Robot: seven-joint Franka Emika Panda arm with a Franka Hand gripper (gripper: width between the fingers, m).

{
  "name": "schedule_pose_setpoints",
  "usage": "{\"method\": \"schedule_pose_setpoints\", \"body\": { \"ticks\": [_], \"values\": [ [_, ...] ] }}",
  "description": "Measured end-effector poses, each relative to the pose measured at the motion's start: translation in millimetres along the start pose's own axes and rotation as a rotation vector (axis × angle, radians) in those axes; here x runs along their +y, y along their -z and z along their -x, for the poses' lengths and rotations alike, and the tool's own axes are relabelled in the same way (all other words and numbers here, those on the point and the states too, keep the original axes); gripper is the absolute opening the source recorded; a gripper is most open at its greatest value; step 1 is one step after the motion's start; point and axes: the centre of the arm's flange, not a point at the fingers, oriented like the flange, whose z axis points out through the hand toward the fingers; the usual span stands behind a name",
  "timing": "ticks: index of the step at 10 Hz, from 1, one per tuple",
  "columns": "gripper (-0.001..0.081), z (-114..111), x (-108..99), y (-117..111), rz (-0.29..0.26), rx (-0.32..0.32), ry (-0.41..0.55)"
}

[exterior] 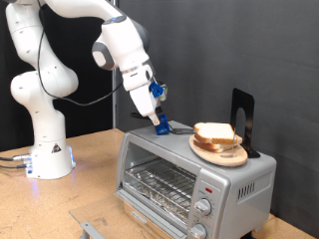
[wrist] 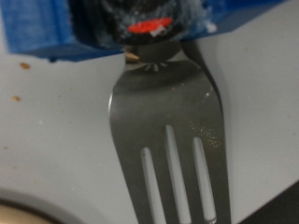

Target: Make a piece of toast with the oven

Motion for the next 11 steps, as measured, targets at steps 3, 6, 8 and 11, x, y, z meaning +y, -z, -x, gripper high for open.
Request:
{"method": "schedule_pose_setpoints", "body": {
  "ticks": [3, 6, 8, 11],
  "values": [
    [0.0809, 2, -1, -16, -0.006, -0.007, 0.006],
    [0.0809, 5, -7, -19, -0.034, -0.008, 0.019],
    [0.0529, 5, -8, -19, -0.036, -0.009, 0.019],
    [0.0482, 5, -8, -19, -0.038, -0.008, 0.010]
  ]
}}
